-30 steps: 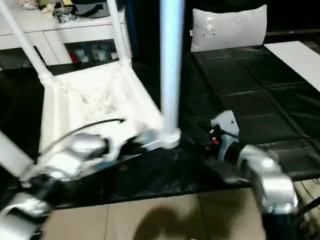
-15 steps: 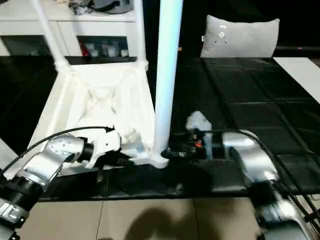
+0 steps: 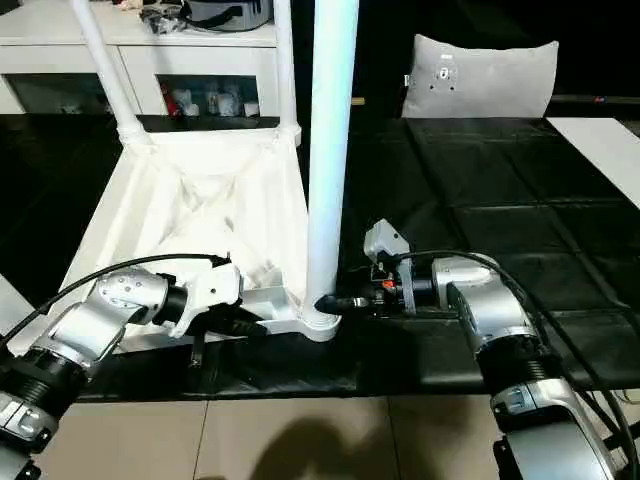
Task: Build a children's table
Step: Rotate leg to tighten
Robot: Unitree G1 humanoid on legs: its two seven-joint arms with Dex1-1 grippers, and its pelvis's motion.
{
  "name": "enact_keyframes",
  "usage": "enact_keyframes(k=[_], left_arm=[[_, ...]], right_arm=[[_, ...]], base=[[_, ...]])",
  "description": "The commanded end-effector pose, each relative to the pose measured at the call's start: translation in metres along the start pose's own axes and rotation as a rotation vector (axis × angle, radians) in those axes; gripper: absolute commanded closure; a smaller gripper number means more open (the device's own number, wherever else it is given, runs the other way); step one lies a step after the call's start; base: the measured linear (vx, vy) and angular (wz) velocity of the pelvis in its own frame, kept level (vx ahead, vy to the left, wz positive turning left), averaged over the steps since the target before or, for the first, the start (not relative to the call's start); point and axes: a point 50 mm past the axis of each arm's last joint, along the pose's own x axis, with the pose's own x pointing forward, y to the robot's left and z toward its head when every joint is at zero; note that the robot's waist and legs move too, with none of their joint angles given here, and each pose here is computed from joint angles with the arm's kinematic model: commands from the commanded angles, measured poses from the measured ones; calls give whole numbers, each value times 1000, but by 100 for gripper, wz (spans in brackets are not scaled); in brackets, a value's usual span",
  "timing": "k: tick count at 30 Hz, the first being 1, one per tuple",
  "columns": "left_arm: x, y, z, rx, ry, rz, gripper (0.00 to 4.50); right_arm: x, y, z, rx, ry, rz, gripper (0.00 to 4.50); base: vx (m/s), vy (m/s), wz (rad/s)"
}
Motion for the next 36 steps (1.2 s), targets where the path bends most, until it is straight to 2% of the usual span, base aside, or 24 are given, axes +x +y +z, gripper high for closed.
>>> enact_keyframes(k=[1, 5, 7, 8, 11, 16, 19, 26, 30, 32, 36], left_arm=[[12, -5, 5, 19, -6, -67, 450], [16, -6, 10, 3, -43, -68, 450], [18, -6, 11, 7, -46, -63, 450], [18, -6, 11, 8, -46, -63, 450], [21, -7, 13, 6, -56, -54, 450], [22, -7, 13, 3, -55, -56, 450], [20, -7, 10, 3, -38, -55, 450], [19, -9, 8, -1, -34, -56, 450], [17, -10, 6, -8, -34, -58, 450], [17, -9, 6, -9, -34, -58, 450], [17, -9, 5, -11, -31, -57, 450]], right_arm=[[10, 11, -6, 34, -28, 86, 260], [14, 16, -7, 19, -72, 45, 261], [17, 14, -8, 27, -71, 9, 205], [17, 14, -8, 26, -71, 8, 205], [19, 15, -9, 37, -95, -14, 167], [20, 15, -9, 19, -79, -20, 123], [21, 14, -8, 48, -80, -5, 123], [18, 17, -12, 65, -67, 25, 194], [14, 17, -17, 56, -39, 6, 194], [12, 17, -17, 66, -40, 4, 164], [10, 16, -18, 80, -41, -2, 131]], base=[[0, 0, 0], [0, 0, 0], [0, 0, 0], [0, 0, 0], [0, 0, 0], [0, 0, 0], [0, 0, 0], [0, 0, 0], [0, 0, 0], [0, 0, 0], [0, 0, 0]])
